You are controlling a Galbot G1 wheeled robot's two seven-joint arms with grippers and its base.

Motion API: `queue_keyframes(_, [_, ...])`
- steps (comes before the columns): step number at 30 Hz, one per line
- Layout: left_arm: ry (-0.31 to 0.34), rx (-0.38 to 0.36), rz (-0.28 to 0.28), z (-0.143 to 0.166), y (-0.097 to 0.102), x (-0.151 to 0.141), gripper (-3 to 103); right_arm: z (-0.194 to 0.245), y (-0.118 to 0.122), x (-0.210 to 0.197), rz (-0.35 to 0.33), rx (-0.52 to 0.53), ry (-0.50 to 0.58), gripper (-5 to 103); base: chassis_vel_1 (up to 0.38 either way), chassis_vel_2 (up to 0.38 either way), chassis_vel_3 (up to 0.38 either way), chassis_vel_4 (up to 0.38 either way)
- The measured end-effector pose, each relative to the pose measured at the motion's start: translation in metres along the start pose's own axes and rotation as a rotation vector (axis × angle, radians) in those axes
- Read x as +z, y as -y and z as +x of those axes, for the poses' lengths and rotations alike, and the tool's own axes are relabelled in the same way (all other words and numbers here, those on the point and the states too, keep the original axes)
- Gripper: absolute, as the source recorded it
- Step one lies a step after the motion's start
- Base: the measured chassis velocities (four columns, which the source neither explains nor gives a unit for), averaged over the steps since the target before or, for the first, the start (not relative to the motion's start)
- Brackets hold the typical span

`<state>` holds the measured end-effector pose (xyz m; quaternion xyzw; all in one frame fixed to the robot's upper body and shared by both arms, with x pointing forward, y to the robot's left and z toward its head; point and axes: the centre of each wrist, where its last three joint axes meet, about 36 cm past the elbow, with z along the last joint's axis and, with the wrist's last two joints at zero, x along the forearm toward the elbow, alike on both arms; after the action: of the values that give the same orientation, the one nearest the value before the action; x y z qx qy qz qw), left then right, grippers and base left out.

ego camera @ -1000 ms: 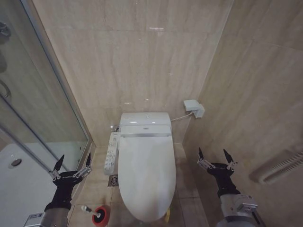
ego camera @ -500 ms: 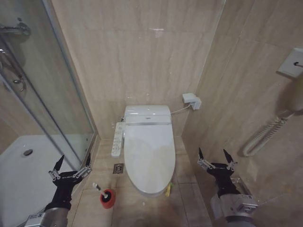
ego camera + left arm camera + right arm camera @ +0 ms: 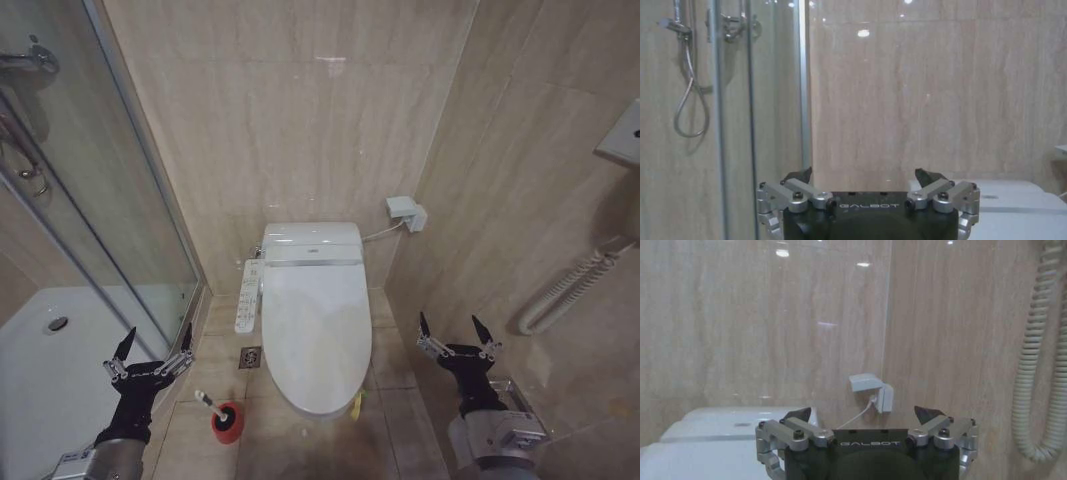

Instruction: Open the toilet lid, clean the toilet bowl with a toilet brush, close the toilet lid, and flush.

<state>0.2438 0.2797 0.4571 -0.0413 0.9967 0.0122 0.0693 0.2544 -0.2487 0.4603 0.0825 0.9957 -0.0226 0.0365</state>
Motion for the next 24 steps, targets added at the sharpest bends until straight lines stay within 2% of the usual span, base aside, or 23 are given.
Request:
queue_keyframes(11, [0.000,-0.001,-0.001,0.0001,-0.0002,0.0000,100,0.0002,-0.0001,0.0001,0.000,0.000,-0.001,100,0.301,0.021,-0.284,-0.021])
queue_keyframes(24, [0.000,0.000,0.000,0.0000,0.0000,0.0000,100,0.0000,0.0000,0.0000,0.000,0.000,0.000,100,-0.036,0.004,0.043,-0.008])
